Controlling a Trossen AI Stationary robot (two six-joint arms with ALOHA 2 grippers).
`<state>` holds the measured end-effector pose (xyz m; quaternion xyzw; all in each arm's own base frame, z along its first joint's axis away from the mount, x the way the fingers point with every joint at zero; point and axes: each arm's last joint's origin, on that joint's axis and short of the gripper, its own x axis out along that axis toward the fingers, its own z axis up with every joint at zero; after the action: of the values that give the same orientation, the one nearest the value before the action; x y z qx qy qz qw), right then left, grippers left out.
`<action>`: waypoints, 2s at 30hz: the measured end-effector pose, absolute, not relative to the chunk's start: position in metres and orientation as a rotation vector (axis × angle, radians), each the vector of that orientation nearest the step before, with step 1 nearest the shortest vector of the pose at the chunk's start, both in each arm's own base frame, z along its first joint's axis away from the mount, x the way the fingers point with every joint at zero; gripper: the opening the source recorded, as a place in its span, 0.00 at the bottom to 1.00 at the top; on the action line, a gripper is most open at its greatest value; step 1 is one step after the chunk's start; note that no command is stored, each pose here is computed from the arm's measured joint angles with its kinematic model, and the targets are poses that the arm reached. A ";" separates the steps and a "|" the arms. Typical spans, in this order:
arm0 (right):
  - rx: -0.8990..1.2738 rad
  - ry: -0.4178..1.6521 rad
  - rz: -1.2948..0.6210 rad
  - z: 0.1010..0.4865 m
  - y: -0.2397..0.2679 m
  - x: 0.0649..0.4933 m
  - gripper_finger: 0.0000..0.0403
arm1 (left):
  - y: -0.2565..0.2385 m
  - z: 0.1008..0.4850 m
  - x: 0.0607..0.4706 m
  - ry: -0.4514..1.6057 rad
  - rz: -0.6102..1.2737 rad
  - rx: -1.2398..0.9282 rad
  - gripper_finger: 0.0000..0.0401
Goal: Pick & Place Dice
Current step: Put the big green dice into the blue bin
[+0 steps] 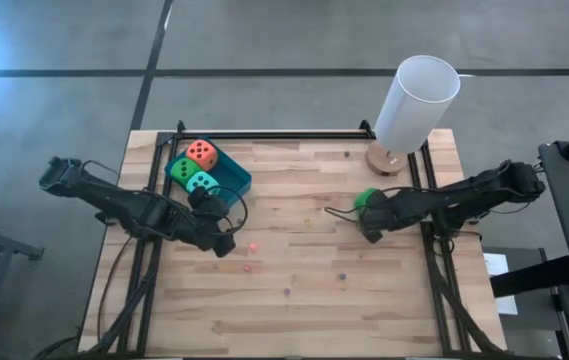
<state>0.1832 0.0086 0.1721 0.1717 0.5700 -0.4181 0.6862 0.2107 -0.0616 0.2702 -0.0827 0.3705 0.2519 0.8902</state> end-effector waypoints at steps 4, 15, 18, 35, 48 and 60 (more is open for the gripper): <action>0.355 1.295 -0.940 0.163 0.002 0.191 0.02 | -0.062 0.270 0.211 0.768 0.523 -0.173 0.91; 0.202 1.306 -1.057 0.148 -0.025 0.200 0.02 | -0.062 0.270 0.211 0.768 0.522 -0.172 0.90; 0.146 1.272 -1.049 0.148 -0.030 0.204 0.02 | -0.062 0.271 0.211 0.769 0.513 -0.157 0.88; -0.119 1.005 -0.834 0.146 -0.047 0.254 0.02 | -0.062 0.271 0.211 0.768 0.510 -0.152 0.88; -0.179 1.009 -0.794 0.163 -0.047 0.250 0.02 | -0.062 0.271 0.211 0.768 0.510 -0.152 0.90; -0.039 0.887 -0.859 0.199 -0.044 0.225 0.02 | -0.062 0.271 0.212 0.764 0.510 -0.158 0.87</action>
<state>0.2245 -0.0440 0.1988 -0.0182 0.4156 -0.4029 0.8152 0.2117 -0.0621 0.2707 -0.0761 0.3684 0.2459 0.8933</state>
